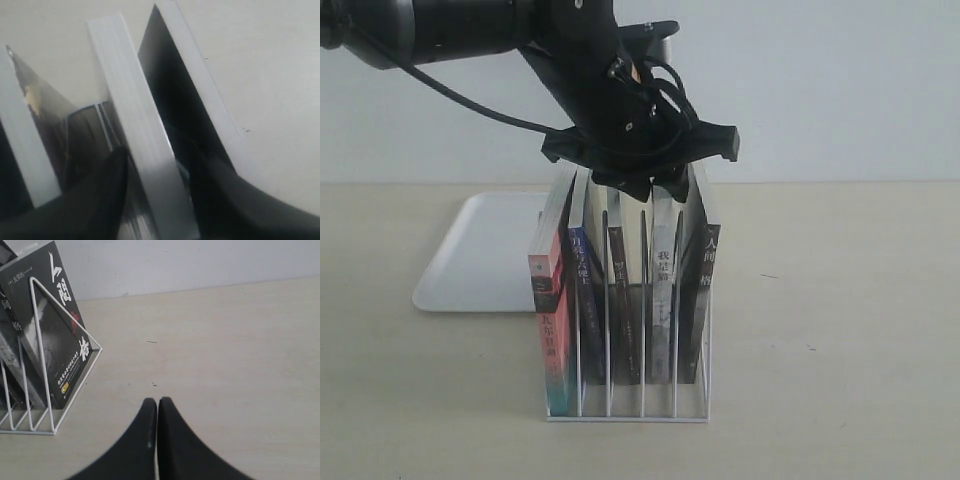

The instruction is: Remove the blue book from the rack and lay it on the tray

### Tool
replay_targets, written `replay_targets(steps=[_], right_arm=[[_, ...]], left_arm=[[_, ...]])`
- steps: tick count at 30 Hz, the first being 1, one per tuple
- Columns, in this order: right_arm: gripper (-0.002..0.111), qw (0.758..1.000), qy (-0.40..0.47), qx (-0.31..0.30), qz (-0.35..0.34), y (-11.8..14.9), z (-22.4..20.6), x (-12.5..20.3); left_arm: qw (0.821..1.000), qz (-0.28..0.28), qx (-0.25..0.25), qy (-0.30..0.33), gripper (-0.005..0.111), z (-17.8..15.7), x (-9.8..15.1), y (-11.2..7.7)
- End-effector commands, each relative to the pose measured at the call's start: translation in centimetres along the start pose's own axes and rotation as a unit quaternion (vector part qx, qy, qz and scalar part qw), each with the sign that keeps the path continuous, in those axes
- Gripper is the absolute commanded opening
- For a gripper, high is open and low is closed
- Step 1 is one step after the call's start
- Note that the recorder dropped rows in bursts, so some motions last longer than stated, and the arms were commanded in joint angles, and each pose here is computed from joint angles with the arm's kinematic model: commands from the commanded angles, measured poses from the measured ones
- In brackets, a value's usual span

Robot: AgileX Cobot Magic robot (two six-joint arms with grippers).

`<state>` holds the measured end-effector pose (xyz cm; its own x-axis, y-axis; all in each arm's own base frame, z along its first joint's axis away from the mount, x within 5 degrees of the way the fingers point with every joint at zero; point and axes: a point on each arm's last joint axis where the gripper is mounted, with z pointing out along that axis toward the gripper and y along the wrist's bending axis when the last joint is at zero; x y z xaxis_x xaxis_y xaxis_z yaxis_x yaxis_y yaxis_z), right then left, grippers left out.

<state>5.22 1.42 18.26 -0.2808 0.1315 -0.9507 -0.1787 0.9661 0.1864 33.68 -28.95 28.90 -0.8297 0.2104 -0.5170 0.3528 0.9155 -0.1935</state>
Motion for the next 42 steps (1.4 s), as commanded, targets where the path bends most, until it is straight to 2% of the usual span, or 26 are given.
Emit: replay_targets(steps=[1, 14, 30, 35, 38, 42], right_arm=[[0.0, 1.0, -0.004, 0.004, -0.006, -0.1, 0.0, -0.1], [0.0, 1.0, -0.004, 0.004, -0.006, -0.1, 0.0, -0.1], [0.0, 1.0, -0.004, 0.004, -0.006, -0.1, 0.0, -0.1], [0.0, 1.0, -0.004, 0.004, -0.006, -0.1, 0.0, -0.1], [0.0, 1.0, -0.004, 0.004, -0.006, -0.1, 0.0, -0.1], [0.0, 1.0, -0.004, 0.004, -0.006, -0.1, 0.0, -0.1]], left_arm=[[1.0, 0.012, -0.027, 0.01, 0.036, -0.3, 0.0, 0.3], [1.0, 0.011, -0.02, -0.013, 0.004, -1.1, -0.4, 0.1], [0.998, -0.005, 0.011, -0.062, 0.004, -8.3, -3.1, -1.0], [0.998, -0.002, 0.006, -0.059, 0.004, -10.3, -3.6, -1.0], [0.999, -0.002, 0.003, -0.053, 0.004, -10.5, -3.5, -1.0], [1.0, 0.001, -0.009, -0.024, 0.004, -8.3, -3.1, -0.9]])
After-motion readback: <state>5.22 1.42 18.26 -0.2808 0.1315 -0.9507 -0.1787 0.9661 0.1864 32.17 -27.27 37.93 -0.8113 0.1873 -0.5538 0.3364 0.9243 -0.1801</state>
